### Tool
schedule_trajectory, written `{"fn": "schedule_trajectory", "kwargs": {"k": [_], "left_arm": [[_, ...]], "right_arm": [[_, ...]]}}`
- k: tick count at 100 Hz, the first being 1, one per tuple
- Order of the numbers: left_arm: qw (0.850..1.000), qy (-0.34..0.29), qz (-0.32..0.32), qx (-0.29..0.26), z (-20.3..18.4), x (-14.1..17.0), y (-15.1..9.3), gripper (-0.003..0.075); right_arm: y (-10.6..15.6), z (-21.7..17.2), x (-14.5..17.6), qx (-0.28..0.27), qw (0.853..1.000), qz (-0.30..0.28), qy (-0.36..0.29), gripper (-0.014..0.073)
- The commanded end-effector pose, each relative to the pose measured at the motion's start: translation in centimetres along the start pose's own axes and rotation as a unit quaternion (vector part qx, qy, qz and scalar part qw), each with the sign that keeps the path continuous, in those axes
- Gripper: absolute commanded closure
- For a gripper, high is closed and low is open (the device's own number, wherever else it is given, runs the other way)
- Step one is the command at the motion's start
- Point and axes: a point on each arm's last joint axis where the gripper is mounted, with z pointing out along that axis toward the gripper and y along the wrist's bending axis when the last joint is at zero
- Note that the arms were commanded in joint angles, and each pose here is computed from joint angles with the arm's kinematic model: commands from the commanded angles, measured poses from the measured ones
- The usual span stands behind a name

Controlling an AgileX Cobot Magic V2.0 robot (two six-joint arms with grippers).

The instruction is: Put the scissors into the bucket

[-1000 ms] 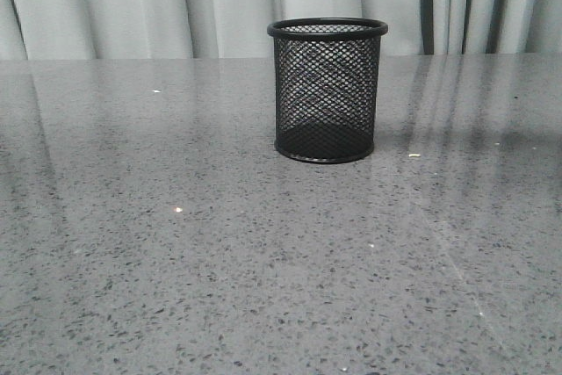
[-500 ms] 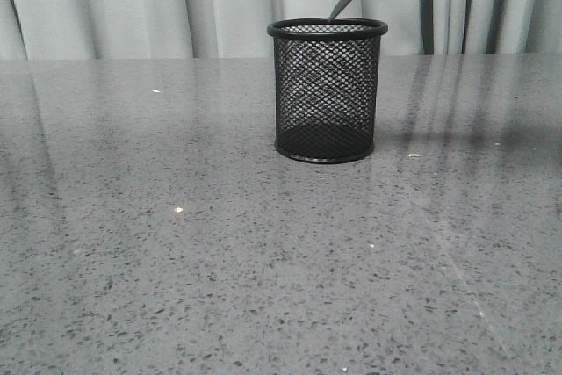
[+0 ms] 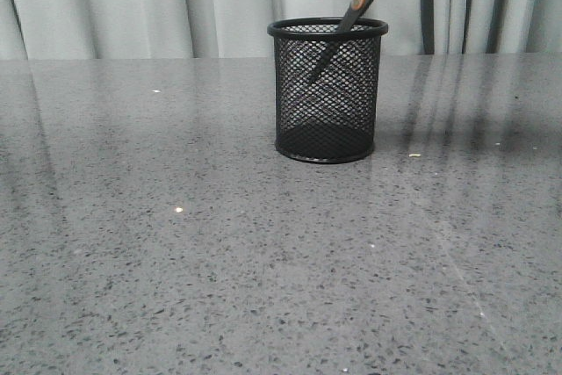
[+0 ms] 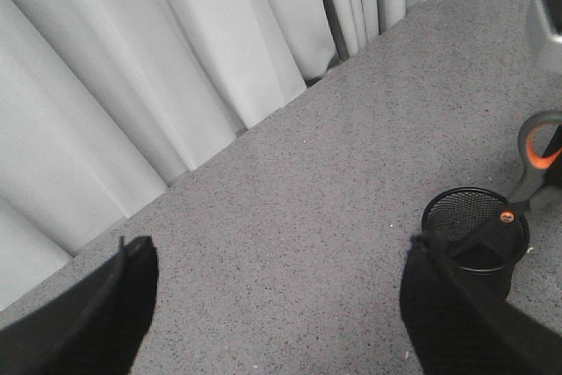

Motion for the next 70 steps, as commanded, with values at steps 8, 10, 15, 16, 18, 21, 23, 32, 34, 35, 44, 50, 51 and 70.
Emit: {"fn": "schedule_trajectory", "kwargs": {"k": [8,10,15,16,18,21,23,32,34,35,44,50,51,70], "left_arm": [[0.998,-0.058,-0.006,-0.015,-1.7,-1.3,0.0,0.0186],[0.998,-0.058,-0.006,-0.015,-1.7,-1.3,0.0,0.0186],[0.998,-0.058,-0.006,-0.015,-1.7,-1.3,0.0,0.0186],[0.998,-0.058,-0.006,-0.015,-1.7,-1.3,0.0,0.0186],[0.998,-0.058,-0.006,-0.015,-1.7,-1.3,0.0,0.0186],[0.998,-0.058,-0.006,-0.015,-1.7,-1.3,0.0,0.0186],[0.998,-0.058,-0.006,-0.015,-1.7,-1.3,0.0,0.0186],[0.998,-0.058,-0.006,-0.015,-1.7,-1.3,0.0,0.0186],[0.998,-0.058,-0.006,-0.015,-1.7,-1.3,0.0,0.0186],[0.998,-0.058,-0.006,-0.015,-1.7,-1.3,0.0,0.0186],[0.998,-0.058,-0.006,-0.015,-1.7,-1.3,0.0,0.0186],[0.998,-0.058,-0.006,-0.015,-1.7,-1.3,0.0,0.0186],[0.998,-0.058,-0.006,-0.015,-1.7,-1.3,0.0,0.0186],[0.998,-0.058,-0.006,-0.015,-1.7,-1.3,0.0,0.0186]], "right_arm": [[0.6,-1.3,-0.3,-0.003,1.0,-0.01,-0.008,0.0638],[0.6,-1.2,-0.3,-0.003,1.0,-0.01,-0.007,0.0638],[0.5,-1.0,-0.4,-0.003,1.0,-0.009,-0.004,0.064],[0.5,-1.0,-0.4,-0.003,1.0,-0.009,-0.004,0.064],[0.5,-0.9,-0.4,-0.004,1.0,-0.009,-0.003,0.064],[0.5,-0.8,-0.4,-0.004,1.0,-0.009,-0.002,0.0639],[0.5,-0.7,-0.4,-0.004,1.0,-0.008,-0.001,0.0639],[0.5,-0.7,-0.4,-0.004,1.0,-0.008,-0.001,0.0631],[0.5,-0.7,-0.4,-0.004,1.0,-0.008,-0.001,0.0621],[0.5,-0.7,-0.4,-0.004,1.0,-0.008,-0.001,0.0612],[0.5,-0.7,-0.4,-0.005,1.0,-0.008,-0.001,0.0517],[0.5,-0.7,-0.4,-0.005,1.0,-0.008,-0.001,0.041],[0.5,-0.7,-0.4,-0.005,1.0,-0.008,-0.001,0.0398],[0.5,-0.9,-0.6,-0.004,1.0,-0.009,-0.006,0.0223]]}}
